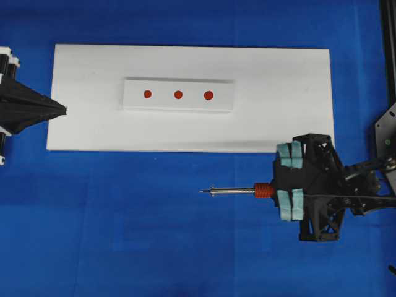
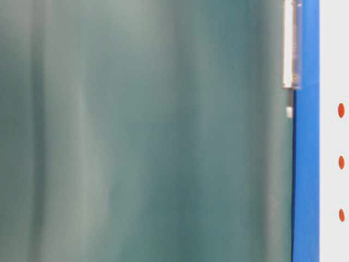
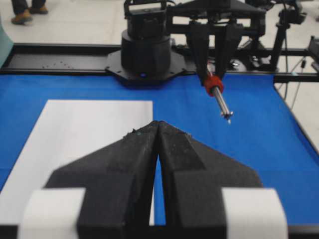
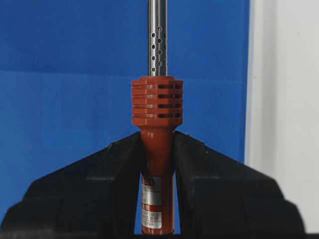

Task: Touch the tip of the soldering iron to the mark.
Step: 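Lay the iron flat on the table and open the right gripper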

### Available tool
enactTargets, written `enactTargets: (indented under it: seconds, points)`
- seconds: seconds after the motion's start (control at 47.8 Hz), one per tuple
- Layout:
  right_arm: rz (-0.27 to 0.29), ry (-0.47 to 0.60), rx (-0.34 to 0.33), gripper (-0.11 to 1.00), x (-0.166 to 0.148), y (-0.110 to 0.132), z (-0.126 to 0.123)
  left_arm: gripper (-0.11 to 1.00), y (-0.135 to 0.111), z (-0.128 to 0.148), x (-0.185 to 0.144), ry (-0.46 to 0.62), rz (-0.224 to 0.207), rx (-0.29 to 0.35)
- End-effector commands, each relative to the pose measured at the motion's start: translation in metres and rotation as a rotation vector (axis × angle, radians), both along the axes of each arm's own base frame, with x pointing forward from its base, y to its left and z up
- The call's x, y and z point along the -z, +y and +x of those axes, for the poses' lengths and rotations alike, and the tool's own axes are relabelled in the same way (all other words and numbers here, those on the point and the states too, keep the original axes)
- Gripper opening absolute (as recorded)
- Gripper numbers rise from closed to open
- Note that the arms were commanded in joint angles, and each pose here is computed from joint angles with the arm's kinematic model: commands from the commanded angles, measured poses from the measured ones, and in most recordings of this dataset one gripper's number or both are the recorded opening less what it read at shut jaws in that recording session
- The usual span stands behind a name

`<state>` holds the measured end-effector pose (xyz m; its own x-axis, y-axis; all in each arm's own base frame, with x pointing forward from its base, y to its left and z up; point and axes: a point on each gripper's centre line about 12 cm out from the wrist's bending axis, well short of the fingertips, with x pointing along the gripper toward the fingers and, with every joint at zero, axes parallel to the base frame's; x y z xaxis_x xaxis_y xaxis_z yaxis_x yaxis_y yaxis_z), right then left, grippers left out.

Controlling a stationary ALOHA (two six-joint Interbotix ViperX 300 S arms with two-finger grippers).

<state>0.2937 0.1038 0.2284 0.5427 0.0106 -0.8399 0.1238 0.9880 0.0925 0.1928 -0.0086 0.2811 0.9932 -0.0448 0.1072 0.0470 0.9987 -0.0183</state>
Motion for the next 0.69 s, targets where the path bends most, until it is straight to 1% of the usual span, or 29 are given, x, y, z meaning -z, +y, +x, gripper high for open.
enactTargets:
  seconds: [0.0, 0.126, 0.188, 0.461, 0.586, 0.67]
  points:
    - [0.003, -0.031, -0.004, 0.06, -0.01, 0.003, 0.007, 0.0, -0.002, 0.002, -0.004, -0.012, -0.004, 0.008]
    - [-0.011, -0.039, -0.007, 0.06, -0.011, 0.005, 0.019, 0.0, -0.002, 0.002, -0.004, -0.011, -0.02, 0.013]
    - [-0.019, -0.043, 0.0, 0.06, -0.011, 0.005, 0.029, 0.0, -0.002, 0.002, -0.003, -0.01, -0.02, 0.014]
    - [-0.071, -0.071, 0.016, 0.06, -0.012, 0.007, 0.089, 0.0, -0.002, 0.001, -0.005, -0.014, -0.022, 0.013]
    - [-0.086, -0.084, 0.016, 0.06, -0.011, 0.011, 0.111, 0.0, -0.002, 0.001, -0.005, -0.017, -0.022, 0.013]
    - [-0.085, -0.09, 0.023, 0.06, -0.01, 0.012, 0.123, 0.0, -0.002, 0.001, -0.005, -0.017, -0.022, 0.013]
